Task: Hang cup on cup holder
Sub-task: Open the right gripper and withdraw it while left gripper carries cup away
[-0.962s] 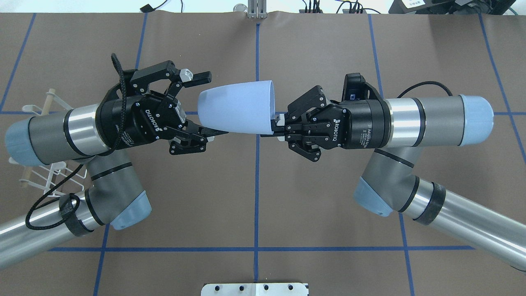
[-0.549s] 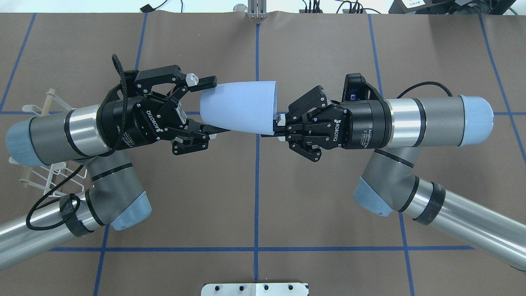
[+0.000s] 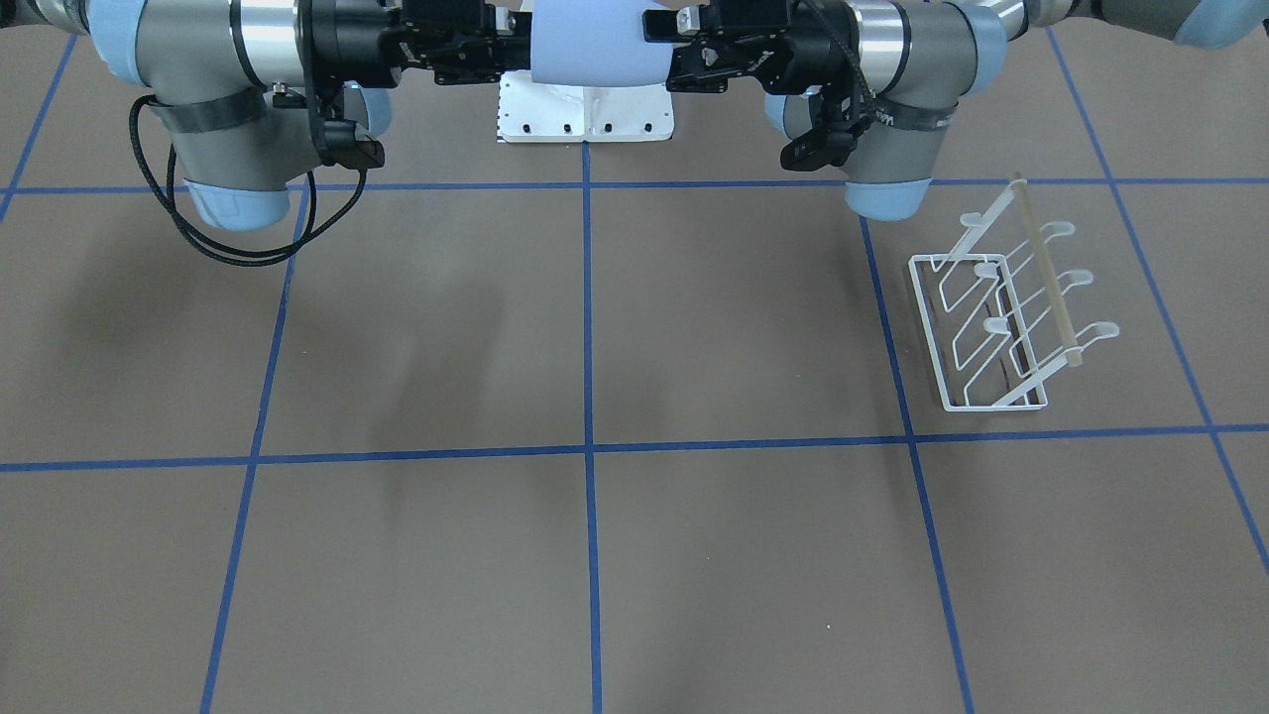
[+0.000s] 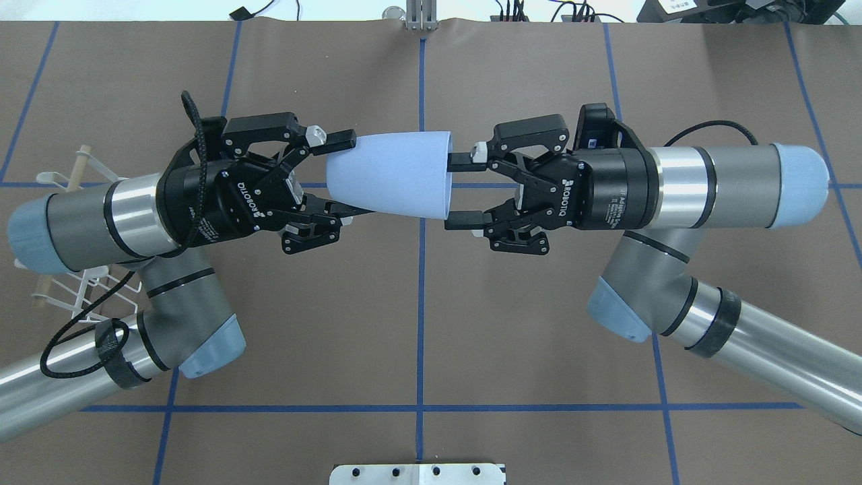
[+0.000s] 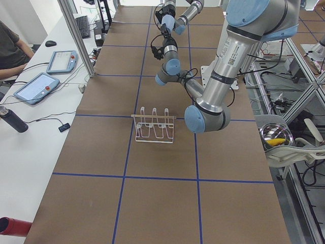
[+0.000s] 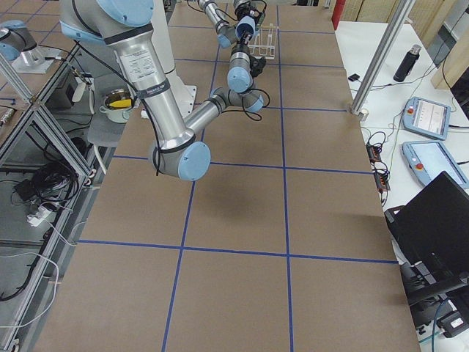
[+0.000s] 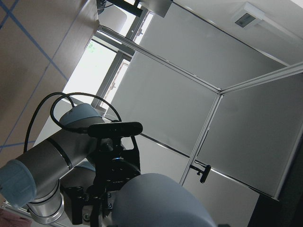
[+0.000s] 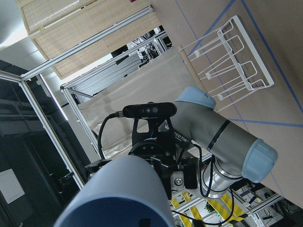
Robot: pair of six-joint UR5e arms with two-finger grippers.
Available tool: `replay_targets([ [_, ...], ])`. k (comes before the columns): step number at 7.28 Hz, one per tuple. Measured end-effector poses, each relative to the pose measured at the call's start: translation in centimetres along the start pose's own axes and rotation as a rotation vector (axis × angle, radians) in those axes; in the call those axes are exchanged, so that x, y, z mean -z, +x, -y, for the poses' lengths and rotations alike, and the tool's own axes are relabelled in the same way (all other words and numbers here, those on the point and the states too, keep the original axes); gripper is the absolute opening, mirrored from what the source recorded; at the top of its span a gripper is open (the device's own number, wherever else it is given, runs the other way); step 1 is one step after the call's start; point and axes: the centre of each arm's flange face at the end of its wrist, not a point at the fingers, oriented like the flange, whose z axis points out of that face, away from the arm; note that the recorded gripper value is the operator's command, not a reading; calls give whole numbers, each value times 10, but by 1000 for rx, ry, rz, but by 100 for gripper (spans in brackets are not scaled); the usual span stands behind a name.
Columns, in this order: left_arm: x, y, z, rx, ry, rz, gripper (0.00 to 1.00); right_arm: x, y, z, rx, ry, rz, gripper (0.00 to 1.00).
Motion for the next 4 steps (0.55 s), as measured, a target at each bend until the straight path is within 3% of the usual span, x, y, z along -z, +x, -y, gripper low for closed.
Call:
replay_targets([
  [2,6,2,7,-55,32,6,0,39,-11,4,63,35,-24,100],
  [4,11,14,32,-242,161,72,0,95,0,29,256,108,-130,100],
])
